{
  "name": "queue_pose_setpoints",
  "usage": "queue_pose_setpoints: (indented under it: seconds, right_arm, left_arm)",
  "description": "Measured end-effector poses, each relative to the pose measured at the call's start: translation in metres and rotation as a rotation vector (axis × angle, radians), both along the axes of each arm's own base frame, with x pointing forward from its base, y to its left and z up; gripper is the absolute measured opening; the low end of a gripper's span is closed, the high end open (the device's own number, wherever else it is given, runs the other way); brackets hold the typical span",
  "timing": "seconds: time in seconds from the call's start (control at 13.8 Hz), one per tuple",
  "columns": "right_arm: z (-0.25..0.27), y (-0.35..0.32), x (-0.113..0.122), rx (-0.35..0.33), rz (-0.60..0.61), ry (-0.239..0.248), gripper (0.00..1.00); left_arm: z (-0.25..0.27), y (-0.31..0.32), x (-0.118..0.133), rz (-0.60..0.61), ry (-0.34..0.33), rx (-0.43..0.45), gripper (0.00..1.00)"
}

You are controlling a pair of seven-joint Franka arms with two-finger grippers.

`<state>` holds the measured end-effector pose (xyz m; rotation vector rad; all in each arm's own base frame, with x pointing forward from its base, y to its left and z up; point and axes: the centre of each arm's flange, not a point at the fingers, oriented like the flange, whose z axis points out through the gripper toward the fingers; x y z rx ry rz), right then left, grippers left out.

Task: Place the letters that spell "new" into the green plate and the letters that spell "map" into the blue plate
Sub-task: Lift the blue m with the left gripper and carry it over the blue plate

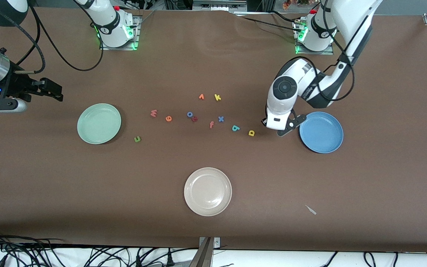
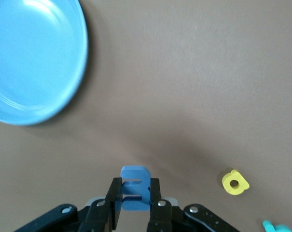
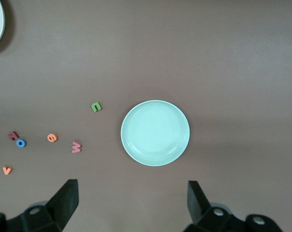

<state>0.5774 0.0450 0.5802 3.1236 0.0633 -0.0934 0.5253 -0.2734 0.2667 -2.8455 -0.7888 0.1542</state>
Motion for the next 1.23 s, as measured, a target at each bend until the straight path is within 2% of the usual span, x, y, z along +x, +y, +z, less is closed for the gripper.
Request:
queue_pose_setpoints:
  seconds: [0.22,0.51,0.87,1.02,1.23]
  right_arm:
    - [0.003,0.0,0.005,0.006,-0.001,-0.04,1.0]
    - [0.005,-0.003,0.008,0.024,-0.012,-0.069,1.0]
    - [0.005,-0.003,0.008,0.027,-0.012,-0.067,1.0]
    - [0.004,-0.002,0.008,0.026,-0.011,-0.059,1.0]
    - [-0.019,-0.001,0.014,0.023,-0.011,-0.018,1.0]
  left_arm:
    - [0.035,0.047,0.039,-0.13,0.047,-0.016,0.27]
    - [0.035,0.173,0.075,-0.308,0.1,-0.091,0.27]
    - [0.009,0.306,0.086,-0.423,0.149,-0.196,0.27]
    - [-0.017,0.323,0.088,-0.419,0.141,-0.237,0.27]
    - [-0.047,0.302,0.087,-0.374,0.146,-0.356,0.27]
